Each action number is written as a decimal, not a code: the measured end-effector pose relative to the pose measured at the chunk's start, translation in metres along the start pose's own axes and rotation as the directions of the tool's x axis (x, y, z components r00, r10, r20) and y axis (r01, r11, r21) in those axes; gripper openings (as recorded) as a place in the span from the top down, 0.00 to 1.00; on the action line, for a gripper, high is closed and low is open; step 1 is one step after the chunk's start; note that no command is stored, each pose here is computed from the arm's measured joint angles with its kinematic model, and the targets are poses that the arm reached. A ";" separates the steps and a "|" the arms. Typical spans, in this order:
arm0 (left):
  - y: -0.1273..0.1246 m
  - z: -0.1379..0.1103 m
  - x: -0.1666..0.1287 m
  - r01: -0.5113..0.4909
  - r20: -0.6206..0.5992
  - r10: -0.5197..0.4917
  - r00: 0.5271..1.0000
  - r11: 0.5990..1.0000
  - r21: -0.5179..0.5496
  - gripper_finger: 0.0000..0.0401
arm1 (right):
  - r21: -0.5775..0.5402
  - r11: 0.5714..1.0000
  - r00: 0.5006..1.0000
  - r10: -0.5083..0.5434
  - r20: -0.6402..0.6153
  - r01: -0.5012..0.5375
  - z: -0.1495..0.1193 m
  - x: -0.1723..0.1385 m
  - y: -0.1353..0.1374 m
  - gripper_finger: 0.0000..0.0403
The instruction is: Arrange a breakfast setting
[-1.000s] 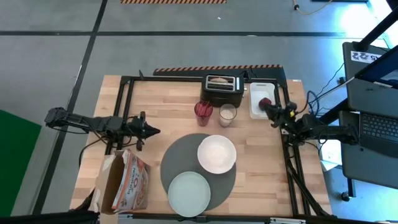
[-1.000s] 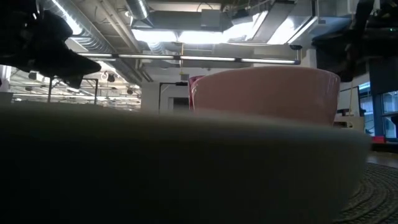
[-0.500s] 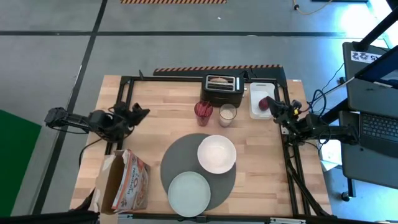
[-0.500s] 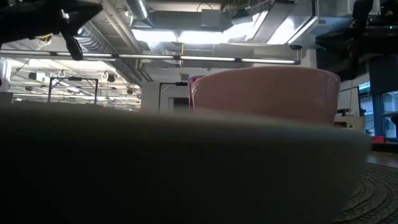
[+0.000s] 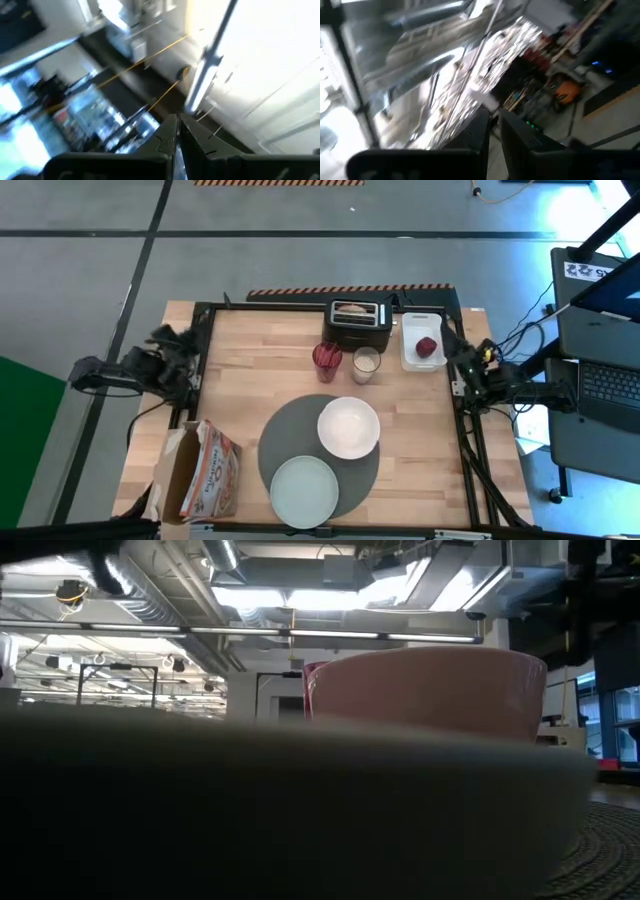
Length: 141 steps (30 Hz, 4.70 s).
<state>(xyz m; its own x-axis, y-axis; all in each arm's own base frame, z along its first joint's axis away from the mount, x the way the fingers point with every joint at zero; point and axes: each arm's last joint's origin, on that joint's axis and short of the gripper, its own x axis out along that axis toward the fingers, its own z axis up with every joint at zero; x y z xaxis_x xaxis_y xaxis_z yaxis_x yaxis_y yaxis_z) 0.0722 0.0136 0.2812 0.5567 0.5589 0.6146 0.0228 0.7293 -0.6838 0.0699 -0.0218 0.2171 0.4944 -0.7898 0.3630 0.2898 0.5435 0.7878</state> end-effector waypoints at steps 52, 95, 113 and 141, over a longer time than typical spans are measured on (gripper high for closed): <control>0.007 -0.003 0.111 -0.691 -0.987 -0.024 0.160 0.711 -0.130 1.00 | -0.270 0.920 0.939 0.208 -0.275 -0.283 -0.013 0.036 0.060 0.88; 0.031 -0.048 0.114 -0.535 -0.675 0.280 -0.682 0.438 0.722 0.64 | -0.382 0.561 0.655 0.435 -0.618 -0.734 -0.073 0.085 0.127 0.88; 0.058 -0.082 0.017 -0.598 -0.566 -0.270 -0.778 0.044 0.801 0.08 | -0.341 0.532 0.606 0.473 -0.639 -0.775 -0.073 0.084 0.128 0.88; 0.071 -0.086 0.018 -0.487 -0.503 0.008 -0.864 0.234 0.841 0.09 | -0.379 0.522 0.623 0.445 -0.643 -0.764 -0.074 0.084 0.126 0.88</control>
<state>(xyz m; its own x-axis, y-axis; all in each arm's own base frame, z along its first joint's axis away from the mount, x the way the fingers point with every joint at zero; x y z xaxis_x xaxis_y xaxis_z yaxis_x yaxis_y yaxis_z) 0.1547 0.0417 0.2098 -0.0636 -0.6754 -0.7347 -0.9645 0.2308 -0.1286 0.2086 0.0015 0.3099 0.9641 -0.0670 0.2569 0.0837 0.9950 -0.0547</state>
